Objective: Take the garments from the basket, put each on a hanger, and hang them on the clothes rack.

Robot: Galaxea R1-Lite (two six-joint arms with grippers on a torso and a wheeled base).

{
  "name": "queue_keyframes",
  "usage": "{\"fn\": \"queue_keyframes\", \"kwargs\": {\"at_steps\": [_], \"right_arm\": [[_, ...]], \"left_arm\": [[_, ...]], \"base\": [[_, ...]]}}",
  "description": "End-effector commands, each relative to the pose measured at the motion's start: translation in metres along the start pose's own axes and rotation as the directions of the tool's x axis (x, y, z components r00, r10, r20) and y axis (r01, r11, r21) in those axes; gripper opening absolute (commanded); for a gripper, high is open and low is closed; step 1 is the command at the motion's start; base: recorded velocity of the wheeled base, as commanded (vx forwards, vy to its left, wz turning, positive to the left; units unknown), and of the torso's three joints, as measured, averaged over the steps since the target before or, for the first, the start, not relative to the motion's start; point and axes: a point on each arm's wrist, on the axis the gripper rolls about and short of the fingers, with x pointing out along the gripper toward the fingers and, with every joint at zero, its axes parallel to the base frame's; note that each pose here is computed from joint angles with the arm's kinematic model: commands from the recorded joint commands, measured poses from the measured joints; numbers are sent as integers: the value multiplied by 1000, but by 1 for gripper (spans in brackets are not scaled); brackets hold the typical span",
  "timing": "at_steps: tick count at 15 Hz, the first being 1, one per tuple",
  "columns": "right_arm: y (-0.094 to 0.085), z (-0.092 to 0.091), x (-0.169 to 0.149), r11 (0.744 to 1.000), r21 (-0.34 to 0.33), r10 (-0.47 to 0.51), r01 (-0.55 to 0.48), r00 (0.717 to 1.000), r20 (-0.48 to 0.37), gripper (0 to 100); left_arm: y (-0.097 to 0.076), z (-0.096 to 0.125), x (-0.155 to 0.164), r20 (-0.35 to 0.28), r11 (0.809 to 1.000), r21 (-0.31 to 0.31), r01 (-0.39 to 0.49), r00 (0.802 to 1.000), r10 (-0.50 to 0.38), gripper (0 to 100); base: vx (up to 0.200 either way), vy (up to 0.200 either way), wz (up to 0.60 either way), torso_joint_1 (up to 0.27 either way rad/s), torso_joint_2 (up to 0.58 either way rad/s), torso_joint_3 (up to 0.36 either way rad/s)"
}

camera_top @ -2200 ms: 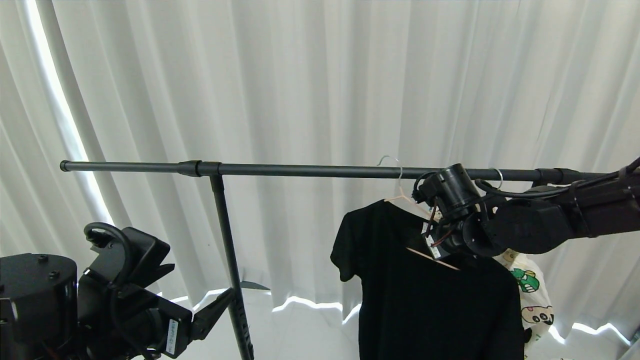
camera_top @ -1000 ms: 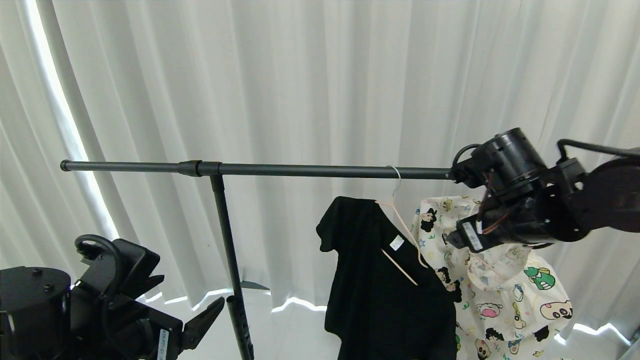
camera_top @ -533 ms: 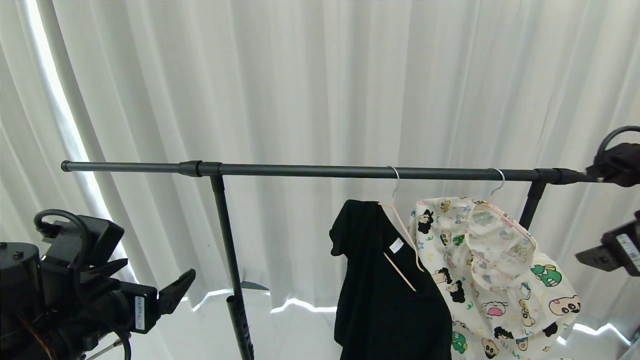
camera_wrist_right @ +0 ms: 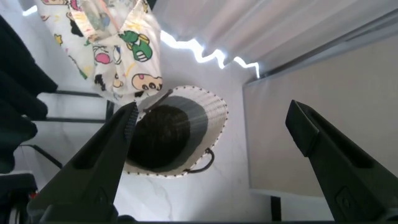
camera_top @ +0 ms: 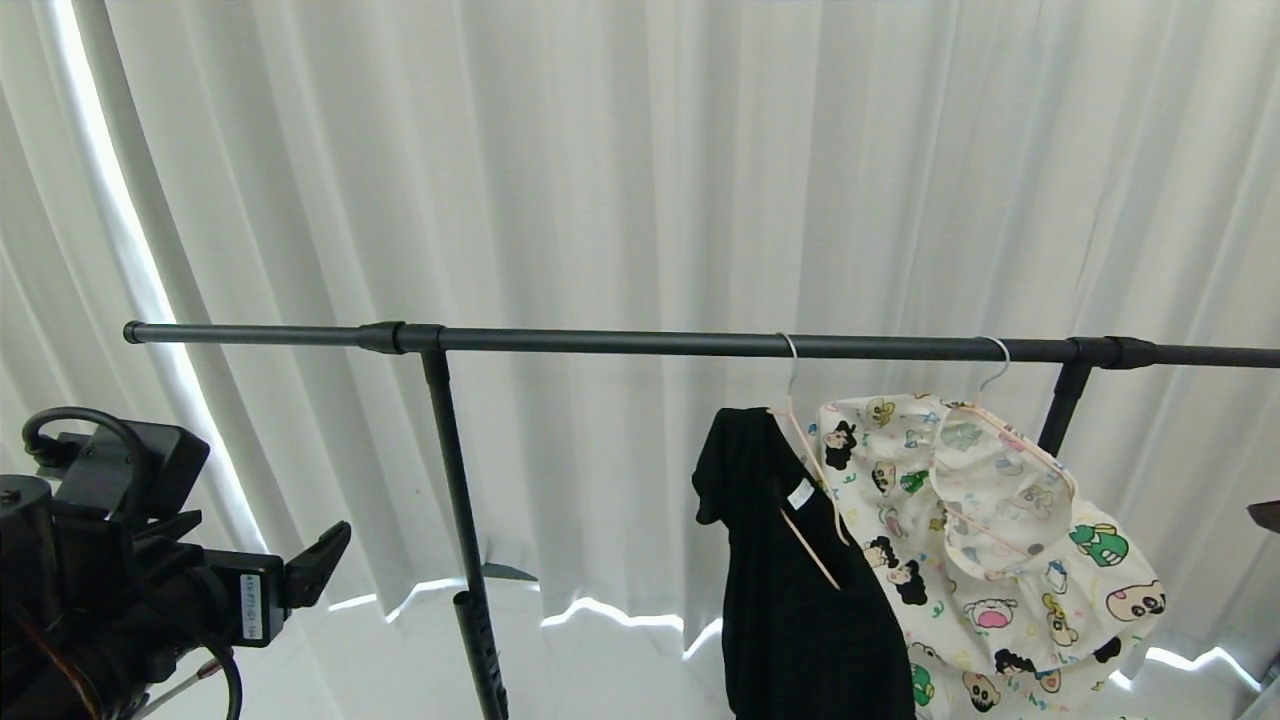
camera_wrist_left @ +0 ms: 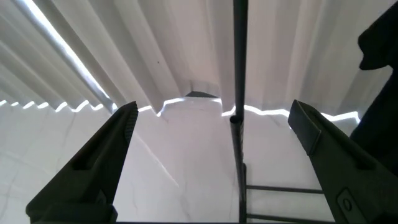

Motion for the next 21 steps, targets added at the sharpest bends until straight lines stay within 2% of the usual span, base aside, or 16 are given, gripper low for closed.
{"fn": "queue_keyframes", "kwargs": {"at_steps": [1, 5, 16, 21], "right_arm": [[0, 0, 1, 1000, 1, 0, 0, 1000, -2, 100], [2, -4, 10, 1000, 20, -17, 17, 1000, 4, 100], [-3, -5, 8, 998, 47, -34, 33, 999, 17, 100], [-4, -6, 6, 998, 51, -34, 32, 999, 22, 100]], "left_arm": [[0, 0, -1, 3, 1000, -1, -2, 1000, 2, 100], [0, 0, -1, 2, 1000, 1, -2, 1000, 2, 100], [1, 0, -4, 13, 1000, -1, -3, 1000, 3, 100], [2, 0, -6, 23, 1000, -6, -4, 1000, 4, 100]], "base": [[-200, 0, 0, 7, 2, 7], [-200, 0, 0, 10, 4, 1], [-200, 0, 0, -2, 1, 4], [0, 0, 0, 0, 0, 0]]}}
